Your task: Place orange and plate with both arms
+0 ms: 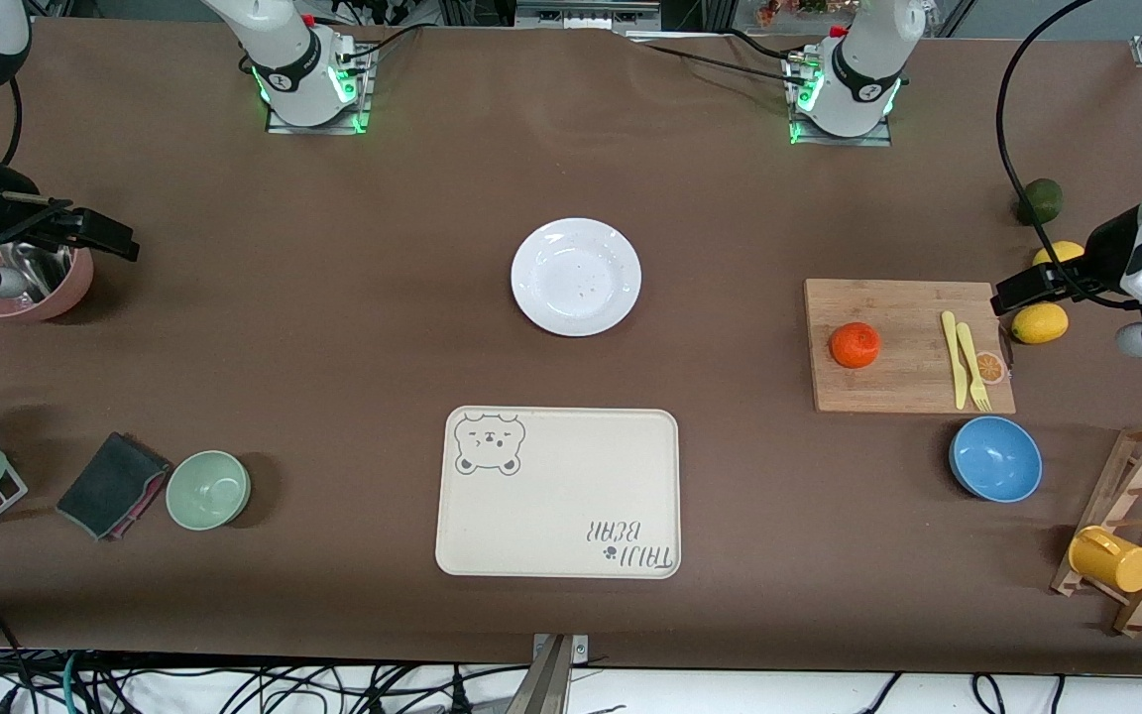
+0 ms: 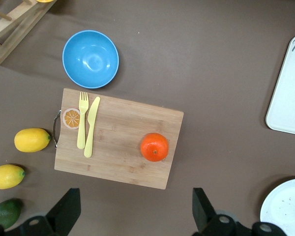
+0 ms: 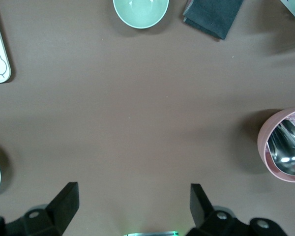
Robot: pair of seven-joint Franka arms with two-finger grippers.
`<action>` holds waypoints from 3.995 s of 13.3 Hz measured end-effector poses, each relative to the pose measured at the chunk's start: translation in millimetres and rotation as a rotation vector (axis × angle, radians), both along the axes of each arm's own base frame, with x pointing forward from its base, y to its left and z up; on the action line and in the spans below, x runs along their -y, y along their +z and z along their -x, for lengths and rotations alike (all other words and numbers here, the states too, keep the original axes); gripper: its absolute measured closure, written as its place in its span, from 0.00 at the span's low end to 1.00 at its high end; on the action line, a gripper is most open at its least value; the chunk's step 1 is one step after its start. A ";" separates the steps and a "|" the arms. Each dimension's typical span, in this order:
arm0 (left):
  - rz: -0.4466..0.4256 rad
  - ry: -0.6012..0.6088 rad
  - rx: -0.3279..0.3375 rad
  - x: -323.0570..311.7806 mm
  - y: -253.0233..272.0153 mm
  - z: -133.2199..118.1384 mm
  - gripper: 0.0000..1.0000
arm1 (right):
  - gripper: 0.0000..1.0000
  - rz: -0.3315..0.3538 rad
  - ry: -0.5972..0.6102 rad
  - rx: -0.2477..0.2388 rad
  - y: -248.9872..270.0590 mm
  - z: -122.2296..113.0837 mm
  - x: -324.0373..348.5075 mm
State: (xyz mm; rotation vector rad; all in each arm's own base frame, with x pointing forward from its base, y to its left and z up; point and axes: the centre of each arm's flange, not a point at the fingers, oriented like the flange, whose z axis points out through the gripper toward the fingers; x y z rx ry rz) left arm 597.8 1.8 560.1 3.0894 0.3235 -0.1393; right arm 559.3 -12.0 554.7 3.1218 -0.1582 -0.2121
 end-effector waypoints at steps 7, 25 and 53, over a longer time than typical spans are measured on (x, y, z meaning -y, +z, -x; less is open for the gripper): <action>0.000 -0.001 0.000 0.7 -0.1 0.0 0.00 | 0.00 0.000 0.000 -0.001 -0.1 0.1 0.0; 0.007 -0.028 -0.019 20.5 -91.7 -3.7 0.00 | 0.00 0.000 0.000 -0.001 -0.1 0.1 0.0; 0.024 0.080 0.015 46.7 -345.8 58.4 0.31 | 0.00 0.000 0.000 -0.001 -0.3 0.0 0.0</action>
